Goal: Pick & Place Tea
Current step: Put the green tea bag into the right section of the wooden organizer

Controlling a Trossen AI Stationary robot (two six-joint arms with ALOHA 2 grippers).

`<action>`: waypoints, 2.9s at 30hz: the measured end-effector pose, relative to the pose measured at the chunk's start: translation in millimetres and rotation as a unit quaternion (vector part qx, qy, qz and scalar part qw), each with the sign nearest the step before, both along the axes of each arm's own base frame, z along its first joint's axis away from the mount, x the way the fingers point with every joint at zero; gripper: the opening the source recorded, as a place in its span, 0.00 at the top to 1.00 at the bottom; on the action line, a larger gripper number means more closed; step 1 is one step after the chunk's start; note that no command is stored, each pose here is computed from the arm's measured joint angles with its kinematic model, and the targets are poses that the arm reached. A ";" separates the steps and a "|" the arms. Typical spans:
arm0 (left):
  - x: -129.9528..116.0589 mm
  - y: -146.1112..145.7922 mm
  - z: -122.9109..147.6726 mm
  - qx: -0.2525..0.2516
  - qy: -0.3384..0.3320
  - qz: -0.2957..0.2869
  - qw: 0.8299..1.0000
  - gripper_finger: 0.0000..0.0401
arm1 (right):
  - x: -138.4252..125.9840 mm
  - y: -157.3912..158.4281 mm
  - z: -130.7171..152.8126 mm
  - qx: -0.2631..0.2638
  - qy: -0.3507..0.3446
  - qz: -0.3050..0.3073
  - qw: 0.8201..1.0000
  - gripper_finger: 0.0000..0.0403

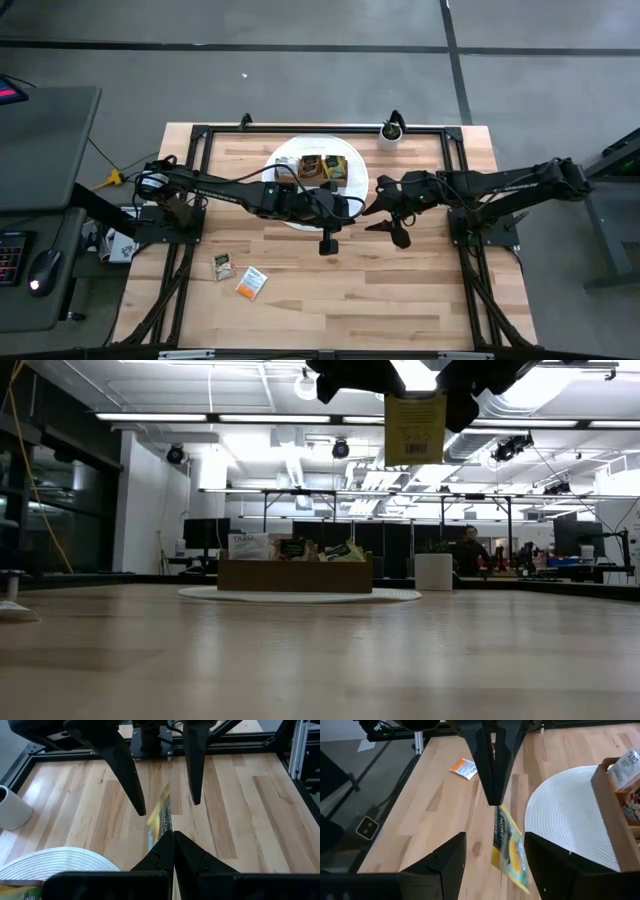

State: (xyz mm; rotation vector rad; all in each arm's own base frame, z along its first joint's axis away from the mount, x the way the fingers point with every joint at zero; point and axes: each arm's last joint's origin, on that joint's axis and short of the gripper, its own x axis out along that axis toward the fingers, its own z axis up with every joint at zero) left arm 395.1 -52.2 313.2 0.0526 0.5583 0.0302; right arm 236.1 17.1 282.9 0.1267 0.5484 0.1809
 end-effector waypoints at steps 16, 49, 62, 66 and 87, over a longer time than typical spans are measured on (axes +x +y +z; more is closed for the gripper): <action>1.1 -0.1 1.8 0.000 -0.011 0.000 1.000 1.00 | -2.6 -1.5 -4.8 -0.008 0.028 -0.024 0.999 0.65; -11.3 12.6 2.5 0.082 0.040 0.053 0.994 0.67 | -1.8 -5.6 -4.4 -0.002 0.027 -0.054 0.998 1.00; -67.1 37.9 22.2 0.130 0.166 0.090 0.973 0.54 | 16.5 -62.6 -7.5 -0.006 -0.025 -0.117 0.993 1.00; -71.4 39.2 23.4 0.158 0.182 0.086 0.967 0.54 | 31.2 -87.8 -22.9 0.009 -0.028 -0.126 0.992 1.00; -151.6 83.2 -34.2 0.063 0.128 0.047 0.989 0.54 | 49.1 -168.3 -78.8 0.054 -0.020 -0.215 0.975 1.00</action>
